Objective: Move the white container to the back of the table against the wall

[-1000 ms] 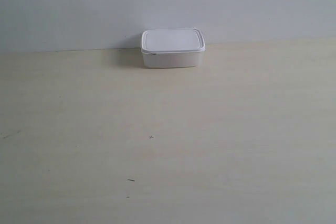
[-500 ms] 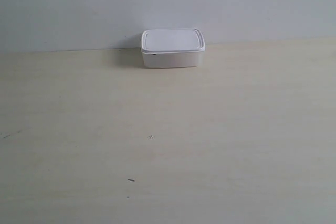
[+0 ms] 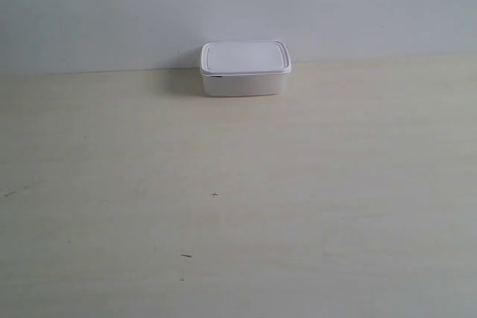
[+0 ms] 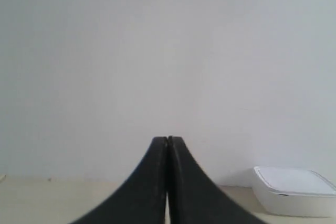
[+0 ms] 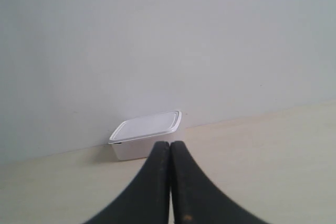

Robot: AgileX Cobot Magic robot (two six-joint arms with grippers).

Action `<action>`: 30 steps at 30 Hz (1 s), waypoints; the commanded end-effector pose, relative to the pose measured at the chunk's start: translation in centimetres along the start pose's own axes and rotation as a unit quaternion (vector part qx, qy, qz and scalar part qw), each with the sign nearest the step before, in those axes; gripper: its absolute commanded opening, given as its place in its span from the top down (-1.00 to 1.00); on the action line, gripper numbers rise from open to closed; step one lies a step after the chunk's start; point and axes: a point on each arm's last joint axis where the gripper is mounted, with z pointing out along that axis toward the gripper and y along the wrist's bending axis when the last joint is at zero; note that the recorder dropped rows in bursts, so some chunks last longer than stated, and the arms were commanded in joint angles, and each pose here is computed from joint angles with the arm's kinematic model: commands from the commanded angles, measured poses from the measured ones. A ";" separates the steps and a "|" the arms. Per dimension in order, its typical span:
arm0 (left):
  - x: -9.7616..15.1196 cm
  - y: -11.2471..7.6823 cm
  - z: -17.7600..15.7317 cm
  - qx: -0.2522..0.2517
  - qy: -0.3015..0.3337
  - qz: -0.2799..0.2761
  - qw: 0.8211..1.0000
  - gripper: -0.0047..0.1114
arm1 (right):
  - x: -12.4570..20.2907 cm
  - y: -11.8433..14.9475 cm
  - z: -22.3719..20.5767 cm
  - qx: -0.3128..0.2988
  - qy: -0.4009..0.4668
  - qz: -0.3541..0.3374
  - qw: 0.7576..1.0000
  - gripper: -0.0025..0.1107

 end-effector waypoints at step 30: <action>5.2 0.7 -0.3 -0.037 0.122 -0.065 0.990 0.92 | 0.1 0.0 0.0 0.002 0.001 -0.004 1.000 0.96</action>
